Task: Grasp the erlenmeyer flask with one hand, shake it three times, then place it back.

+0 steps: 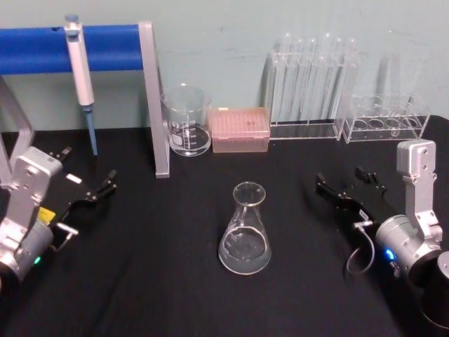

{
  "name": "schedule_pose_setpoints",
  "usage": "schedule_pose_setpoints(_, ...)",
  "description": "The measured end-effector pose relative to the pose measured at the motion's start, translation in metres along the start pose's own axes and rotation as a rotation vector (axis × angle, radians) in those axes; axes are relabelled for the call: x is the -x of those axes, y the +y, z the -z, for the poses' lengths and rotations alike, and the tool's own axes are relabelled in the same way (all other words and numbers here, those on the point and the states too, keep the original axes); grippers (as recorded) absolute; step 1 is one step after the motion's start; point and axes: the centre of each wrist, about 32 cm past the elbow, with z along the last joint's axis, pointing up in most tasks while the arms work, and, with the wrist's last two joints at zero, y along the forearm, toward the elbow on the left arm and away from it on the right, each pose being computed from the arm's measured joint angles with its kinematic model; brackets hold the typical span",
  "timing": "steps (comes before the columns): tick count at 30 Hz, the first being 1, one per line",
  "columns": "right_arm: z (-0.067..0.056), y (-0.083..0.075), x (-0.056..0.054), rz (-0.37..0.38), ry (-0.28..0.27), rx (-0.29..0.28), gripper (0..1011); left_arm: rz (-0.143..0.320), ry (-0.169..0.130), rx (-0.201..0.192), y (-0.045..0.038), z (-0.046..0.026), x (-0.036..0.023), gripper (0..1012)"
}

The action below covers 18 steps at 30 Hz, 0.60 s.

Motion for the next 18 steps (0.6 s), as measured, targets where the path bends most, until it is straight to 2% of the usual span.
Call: schedule_pose_setpoints(18,0.0,0.0,0.0,0.0,0.0,0.0,1003,0.0,0.0,0.0,0.0,0.0,0.0,1001)
